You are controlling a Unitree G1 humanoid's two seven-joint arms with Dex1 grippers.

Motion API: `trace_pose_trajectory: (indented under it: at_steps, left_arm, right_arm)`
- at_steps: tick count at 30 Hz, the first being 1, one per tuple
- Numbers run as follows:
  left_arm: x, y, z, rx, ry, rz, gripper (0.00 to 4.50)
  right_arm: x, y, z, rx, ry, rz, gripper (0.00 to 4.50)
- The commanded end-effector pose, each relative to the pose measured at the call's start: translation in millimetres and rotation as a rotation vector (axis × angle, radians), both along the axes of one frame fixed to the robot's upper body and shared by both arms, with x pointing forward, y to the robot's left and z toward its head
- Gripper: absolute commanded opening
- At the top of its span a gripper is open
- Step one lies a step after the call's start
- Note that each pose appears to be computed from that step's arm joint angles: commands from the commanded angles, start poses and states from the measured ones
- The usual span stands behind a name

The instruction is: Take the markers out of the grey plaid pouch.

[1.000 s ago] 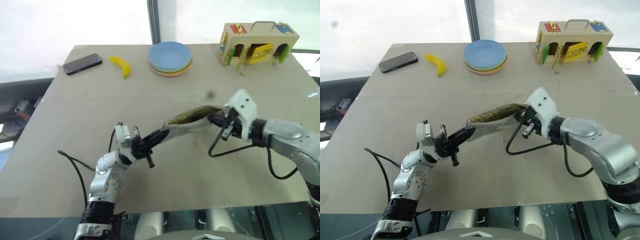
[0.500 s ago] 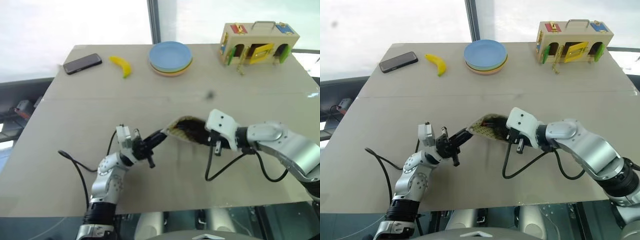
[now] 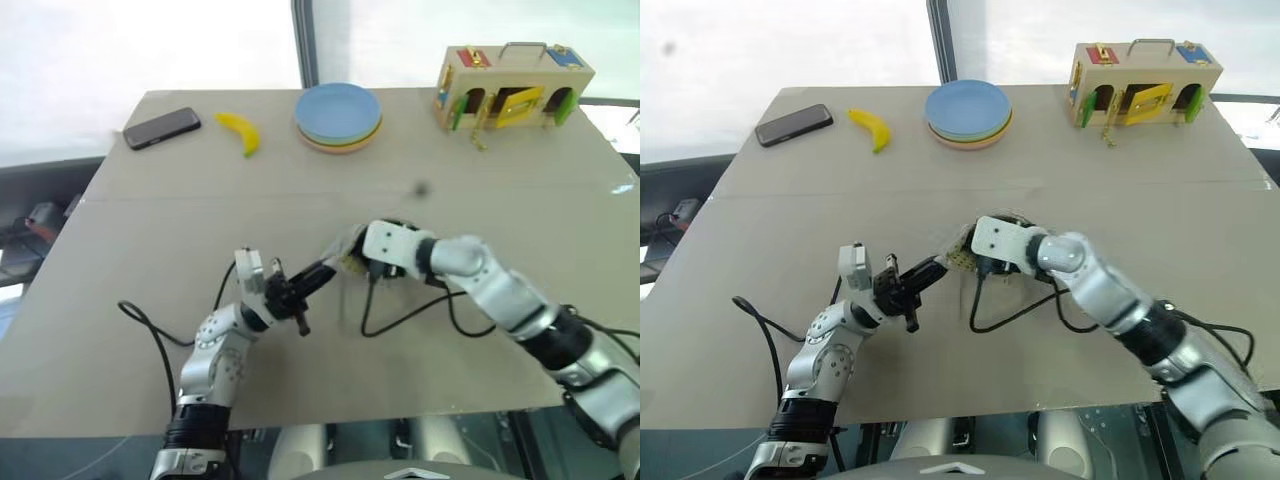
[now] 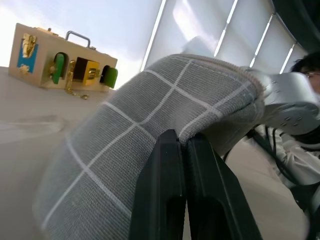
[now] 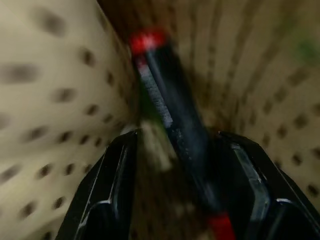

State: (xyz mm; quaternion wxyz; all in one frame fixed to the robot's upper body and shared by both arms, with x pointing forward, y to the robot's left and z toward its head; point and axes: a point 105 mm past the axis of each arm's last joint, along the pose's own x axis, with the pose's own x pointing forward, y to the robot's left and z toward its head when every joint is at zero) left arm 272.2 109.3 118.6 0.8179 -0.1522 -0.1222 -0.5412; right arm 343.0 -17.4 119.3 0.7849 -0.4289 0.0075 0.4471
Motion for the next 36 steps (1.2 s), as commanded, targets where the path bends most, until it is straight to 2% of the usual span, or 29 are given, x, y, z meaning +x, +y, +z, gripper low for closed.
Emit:
trace_pose_trajectory:
  at_steps: [1,3,5,11,16,19,22,24,28,32,36]
  left_arm:
    - [-5,-7,15,-0.006,-0.067,-0.022,0.0]
    - [-1,-3,13,0.018,-0.066,0.017,0.0]
    - [8,4,8,0.072,-0.075,0.097,0.0]
    - [34,16,-1,0.173,-0.081,0.267,0.0]
    - [42,13,1,0.179,-0.09,0.286,0.0]
    - [45,11,6,0.174,-0.096,0.283,0.0]
    - [46,12,8,0.173,-0.1,0.285,0.0]
    - [46,12,9,0.171,-0.101,0.287,0.0]
    - [44,11,11,0.16,-0.102,0.284,0.0]
    - [39,-4,21,0.152,-0.12,0.252,0.0]
    - [37,-20,39,0.147,-0.139,0.241,0.0]
  right_arm:
    - [8,2,-10,-0.027,-0.038,0.01,1.94]
    - [8,-4,-3,-0.003,-0.044,0.008,1.2]
    - [3,-15,22,0.077,-0.051,0.004,0.44]
    - [-37,-41,82,0.298,0.039,0.09,0.37]
    - [-69,-46,100,0.433,0.139,0.195,0.37]
    - [-68,-55,119,0.604,0.141,0.15,0.37]
    - [-45,-92,133,0.747,0.104,-0.092,0.37]
    - [-30,-130,125,0.687,0.084,-0.299,0.37]
    - [-23,-197,75,0.36,0.141,-0.587,0.37]
    - [-11,-243,22,0.043,0.164,-0.73,0.37]
    - [-2,-262,-15,-0.1,0.24,-0.766,0.37]
